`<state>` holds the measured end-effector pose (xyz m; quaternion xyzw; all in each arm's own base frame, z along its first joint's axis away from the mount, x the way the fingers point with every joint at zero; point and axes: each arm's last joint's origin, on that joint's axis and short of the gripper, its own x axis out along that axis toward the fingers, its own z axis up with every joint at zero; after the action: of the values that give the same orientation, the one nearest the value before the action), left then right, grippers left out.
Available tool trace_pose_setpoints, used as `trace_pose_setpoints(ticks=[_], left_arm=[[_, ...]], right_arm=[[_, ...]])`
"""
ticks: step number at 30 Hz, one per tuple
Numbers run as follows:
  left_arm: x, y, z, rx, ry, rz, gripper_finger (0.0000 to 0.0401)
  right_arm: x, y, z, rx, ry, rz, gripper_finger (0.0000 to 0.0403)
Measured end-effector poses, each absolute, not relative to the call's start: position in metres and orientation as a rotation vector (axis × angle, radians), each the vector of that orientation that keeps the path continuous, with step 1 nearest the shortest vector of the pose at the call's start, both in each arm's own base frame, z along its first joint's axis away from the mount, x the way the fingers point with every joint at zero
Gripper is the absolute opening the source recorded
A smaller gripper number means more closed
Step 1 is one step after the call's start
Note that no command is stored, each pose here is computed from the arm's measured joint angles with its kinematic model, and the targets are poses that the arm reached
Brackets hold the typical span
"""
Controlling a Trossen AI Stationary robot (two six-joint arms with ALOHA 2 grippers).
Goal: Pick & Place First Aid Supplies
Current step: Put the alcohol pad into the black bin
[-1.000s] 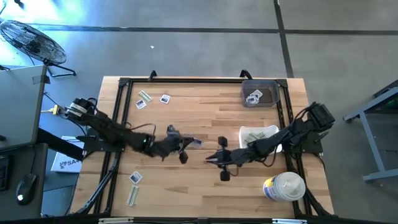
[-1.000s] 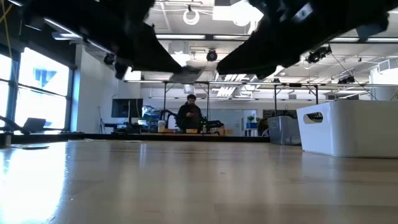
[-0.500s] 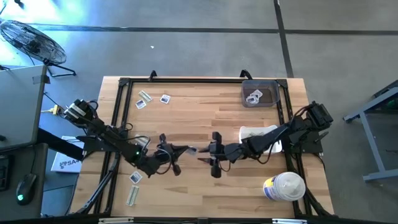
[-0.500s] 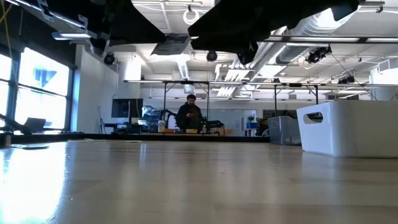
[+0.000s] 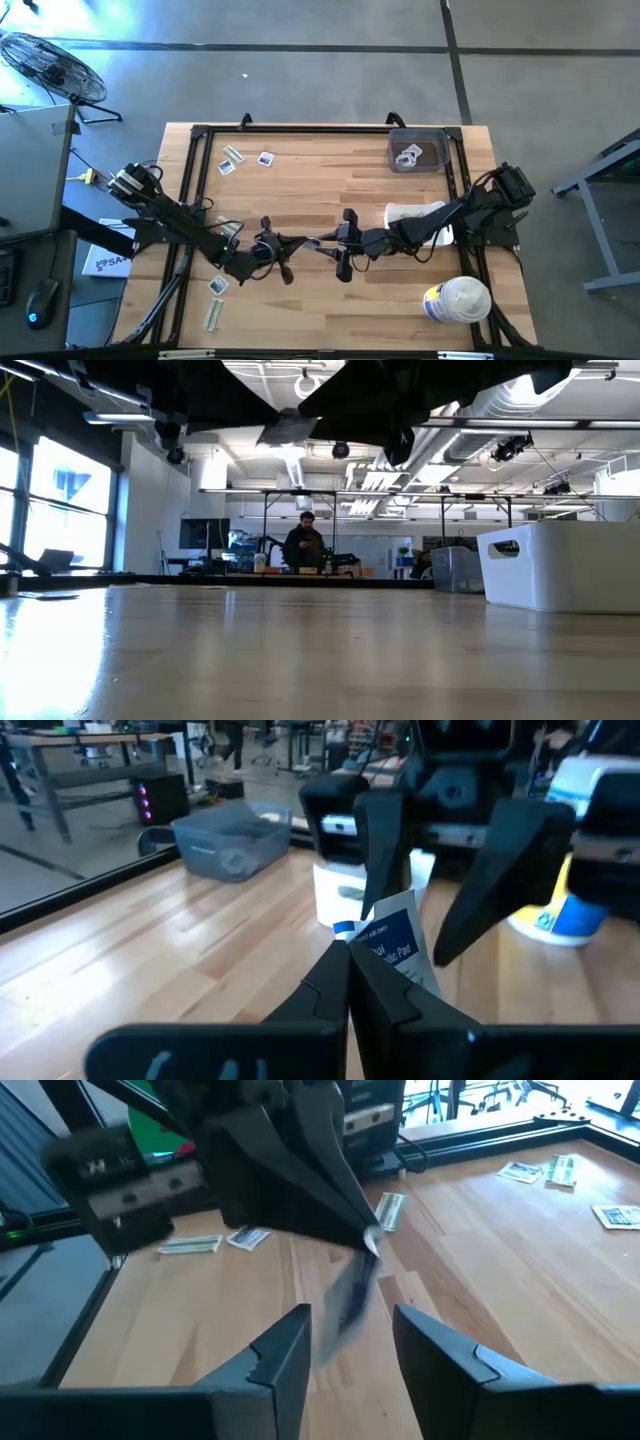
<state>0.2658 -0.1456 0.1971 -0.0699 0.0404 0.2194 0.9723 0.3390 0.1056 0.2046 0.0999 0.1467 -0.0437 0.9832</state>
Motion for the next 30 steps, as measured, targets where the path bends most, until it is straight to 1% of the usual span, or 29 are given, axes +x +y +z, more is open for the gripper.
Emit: trace_pose_setpoints(ticks=[2,5,8,12,13,17,20,23,26,30], left_arm=[[0.267,-0.146,0.193,-0.138,0.085,0.444,0.0000],[0.270,-0.145,0.192,-0.154,0.071,0.444,0.0000],[0.271,-0.144,0.194,-0.167,0.056,0.444,0.0000],[0.271,-0.144,0.194,-0.167,0.063,0.422,0.0000],[0.271,-0.144,0.194,-0.166,0.065,0.420,0.0000],[0.271,-0.145,0.192,-0.160,0.080,0.405,0.0001],[0.271,-0.145,0.192,-0.165,0.077,0.405,0.0001],[0.271,-0.145,0.192,-0.157,0.078,0.414,0.0004],[0.270,-0.144,0.194,-0.150,0.081,0.424,0.0021],[0.267,-0.142,0.200,-0.150,0.085,0.423,0.0062]], right_arm=[[0.339,0.106,0.205,0.212,0.295,-0.090,0.0135],[0.339,0.106,0.204,0.228,0.294,-0.092,0.0116],[0.341,0.106,0.201,0.227,0.291,-0.099,0.0079],[0.344,0.106,0.194,0.225,0.296,-0.094,0.0015],[0.344,0.106,0.193,0.220,0.300,-0.095,0.0008],[0.345,0.105,0.190,0.216,0.303,-0.126,0.0016],[0.345,0.104,0.190,0.207,0.304,-0.136,0.0005],[0.345,0.104,0.190,0.195,0.305,-0.134,0.0005],[0.345,0.104,0.190,0.194,0.309,-0.135,0.0003],[0.345,0.104,0.189,0.192,0.309,-0.135,0.0004]])
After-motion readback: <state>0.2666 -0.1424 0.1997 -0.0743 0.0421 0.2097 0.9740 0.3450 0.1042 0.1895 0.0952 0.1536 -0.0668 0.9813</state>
